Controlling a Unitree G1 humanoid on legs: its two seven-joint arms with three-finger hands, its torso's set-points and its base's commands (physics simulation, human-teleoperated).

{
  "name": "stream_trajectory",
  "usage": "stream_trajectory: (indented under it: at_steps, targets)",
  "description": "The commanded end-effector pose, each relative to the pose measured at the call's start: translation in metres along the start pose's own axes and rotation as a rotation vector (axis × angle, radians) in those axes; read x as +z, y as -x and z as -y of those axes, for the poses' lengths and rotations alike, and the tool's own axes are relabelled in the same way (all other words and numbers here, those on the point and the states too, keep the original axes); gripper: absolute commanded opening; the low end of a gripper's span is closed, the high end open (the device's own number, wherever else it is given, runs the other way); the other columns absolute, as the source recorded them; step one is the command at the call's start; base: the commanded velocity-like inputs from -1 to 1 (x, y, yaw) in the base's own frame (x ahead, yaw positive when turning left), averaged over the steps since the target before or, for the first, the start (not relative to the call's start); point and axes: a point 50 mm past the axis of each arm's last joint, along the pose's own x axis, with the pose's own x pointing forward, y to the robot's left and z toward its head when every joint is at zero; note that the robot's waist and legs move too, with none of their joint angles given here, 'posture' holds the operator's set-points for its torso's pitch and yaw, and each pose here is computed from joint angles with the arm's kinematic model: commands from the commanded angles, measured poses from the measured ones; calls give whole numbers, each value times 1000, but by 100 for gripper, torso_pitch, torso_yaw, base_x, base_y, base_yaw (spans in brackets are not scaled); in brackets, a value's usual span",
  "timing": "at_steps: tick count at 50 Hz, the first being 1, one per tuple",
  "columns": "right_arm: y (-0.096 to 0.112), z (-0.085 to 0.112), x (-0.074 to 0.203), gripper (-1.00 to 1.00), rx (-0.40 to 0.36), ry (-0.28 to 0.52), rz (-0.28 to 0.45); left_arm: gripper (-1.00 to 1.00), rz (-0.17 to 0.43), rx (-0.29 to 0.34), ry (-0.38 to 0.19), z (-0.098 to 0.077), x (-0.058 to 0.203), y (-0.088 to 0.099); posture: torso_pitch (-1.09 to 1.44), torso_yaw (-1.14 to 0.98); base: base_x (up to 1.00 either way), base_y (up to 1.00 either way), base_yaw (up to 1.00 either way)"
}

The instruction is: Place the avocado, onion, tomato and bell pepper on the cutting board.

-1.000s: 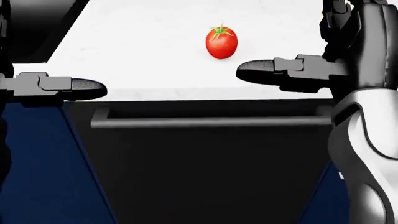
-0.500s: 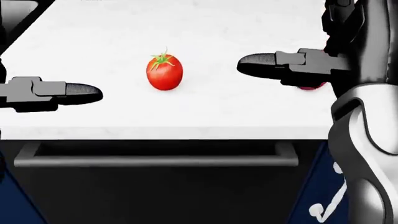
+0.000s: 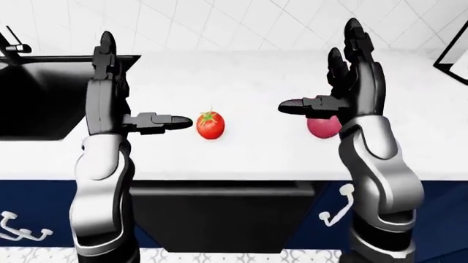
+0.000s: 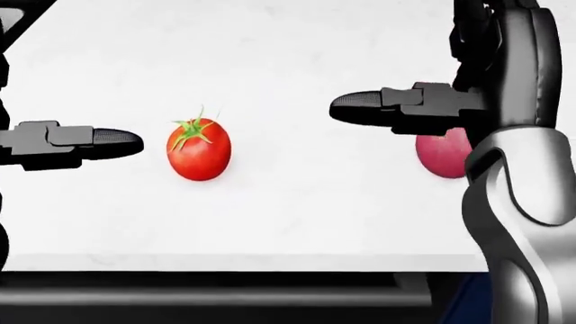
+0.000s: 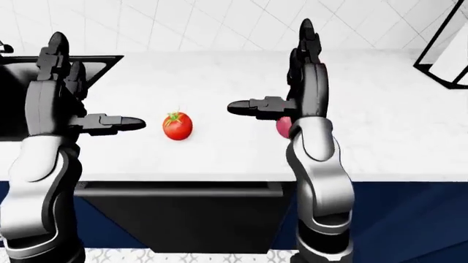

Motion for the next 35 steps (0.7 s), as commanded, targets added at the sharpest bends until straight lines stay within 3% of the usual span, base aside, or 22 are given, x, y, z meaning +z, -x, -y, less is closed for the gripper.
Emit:
stream_trajectory:
  at_steps: [1, 6, 15, 20, 29, 35]
  targets:
    - [1, 5, 18, 100, -26, 14, 97, 100, 123, -4, 5, 0, 23, 1, 0, 0, 0, 0, 0]
    - [2, 10, 23, 100, -56, 67, 103, 100, 130, 5, 35, -1, 26, -2, 0, 0, 0, 0, 0]
    - [8, 24, 29, 100, -104, 137, 107, 100, 133, 23, 30, -7, 31, -4, 0, 0, 0, 0, 0]
    - [9, 28, 27, 100, -129, 229, 107, 100, 129, 33, 17, -11, 31, -2, 0, 0, 0, 0, 0]
    - [13, 30, 18, 100, -110, 404, 41, 100, 121, 26, -12, -11, 25, 1, 0, 0, 0, 0, 0]
    - [17, 32, 17, 100, -108, 427, 9, 100, 130, 15, -39, -12, 22, 3, 0, 0, 0, 0, 0]
